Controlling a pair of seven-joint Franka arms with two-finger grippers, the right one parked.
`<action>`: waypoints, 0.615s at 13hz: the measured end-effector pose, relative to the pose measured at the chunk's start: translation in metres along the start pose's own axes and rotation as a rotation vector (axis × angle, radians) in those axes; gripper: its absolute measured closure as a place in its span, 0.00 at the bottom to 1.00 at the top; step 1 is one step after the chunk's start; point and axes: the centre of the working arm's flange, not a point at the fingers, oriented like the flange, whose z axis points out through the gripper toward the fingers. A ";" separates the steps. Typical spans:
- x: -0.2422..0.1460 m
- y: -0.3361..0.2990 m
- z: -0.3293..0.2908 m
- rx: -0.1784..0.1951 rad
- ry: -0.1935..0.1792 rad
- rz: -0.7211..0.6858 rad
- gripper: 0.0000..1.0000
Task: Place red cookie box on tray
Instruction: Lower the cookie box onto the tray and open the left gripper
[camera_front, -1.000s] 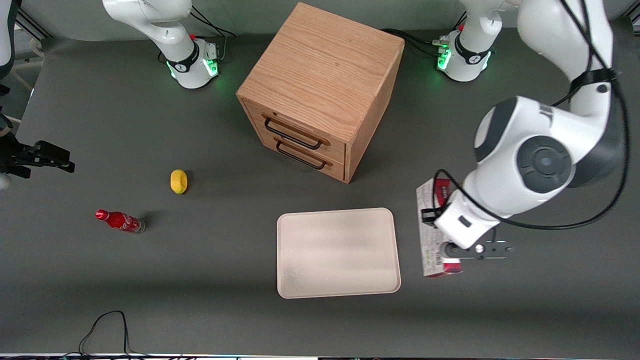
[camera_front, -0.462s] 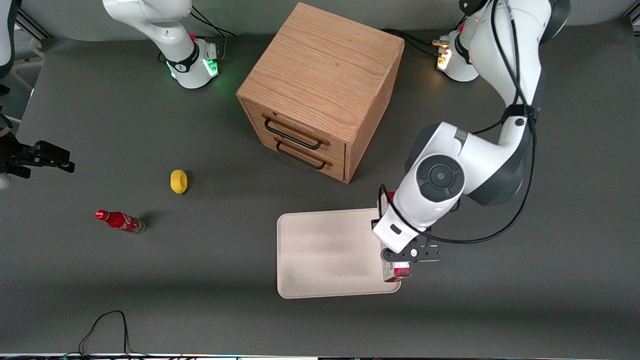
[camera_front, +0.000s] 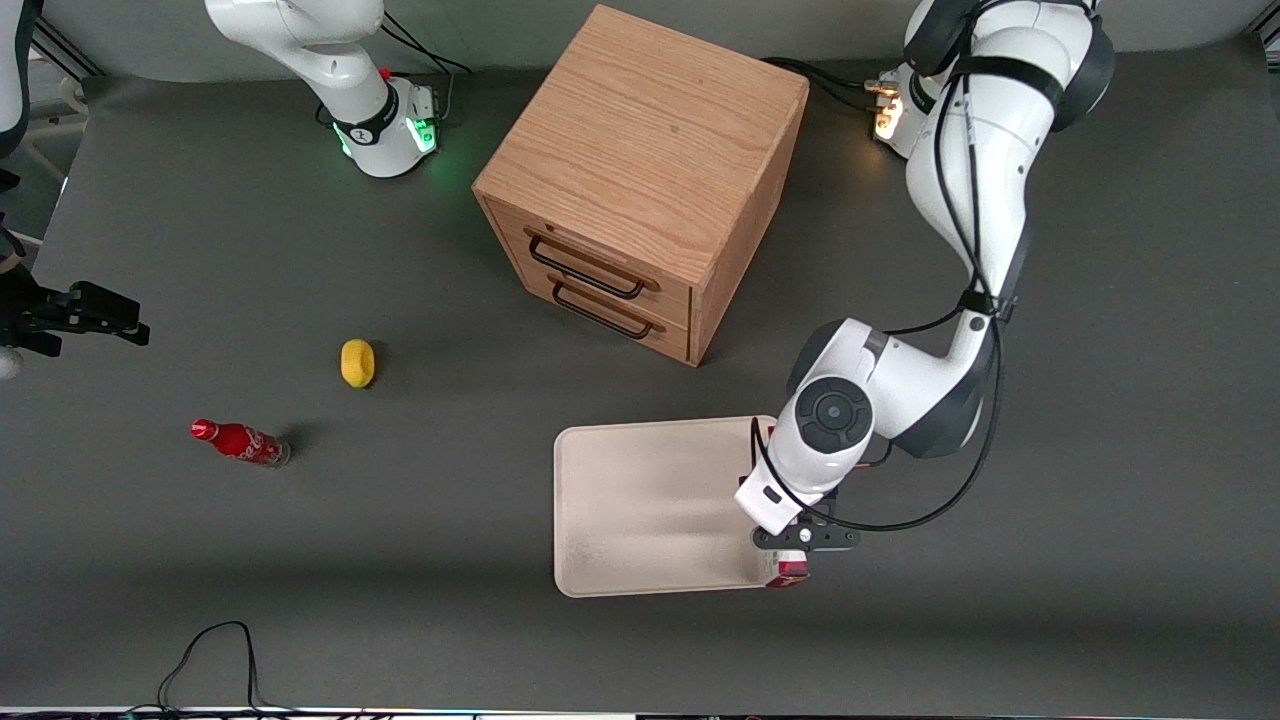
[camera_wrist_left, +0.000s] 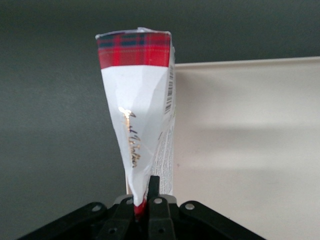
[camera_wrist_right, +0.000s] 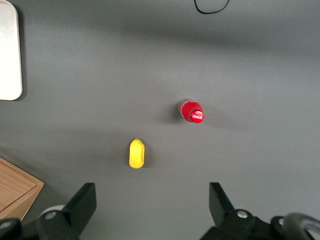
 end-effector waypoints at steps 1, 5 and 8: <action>-0.002 -0.001 0.009 0.006 -0.010 0.002 0.96; -0.005 0.000 0.017 0.015 -0.022 -0.020 0.96; -0.009 0.006 0.018 0.017 -0.022 -0.064 0.96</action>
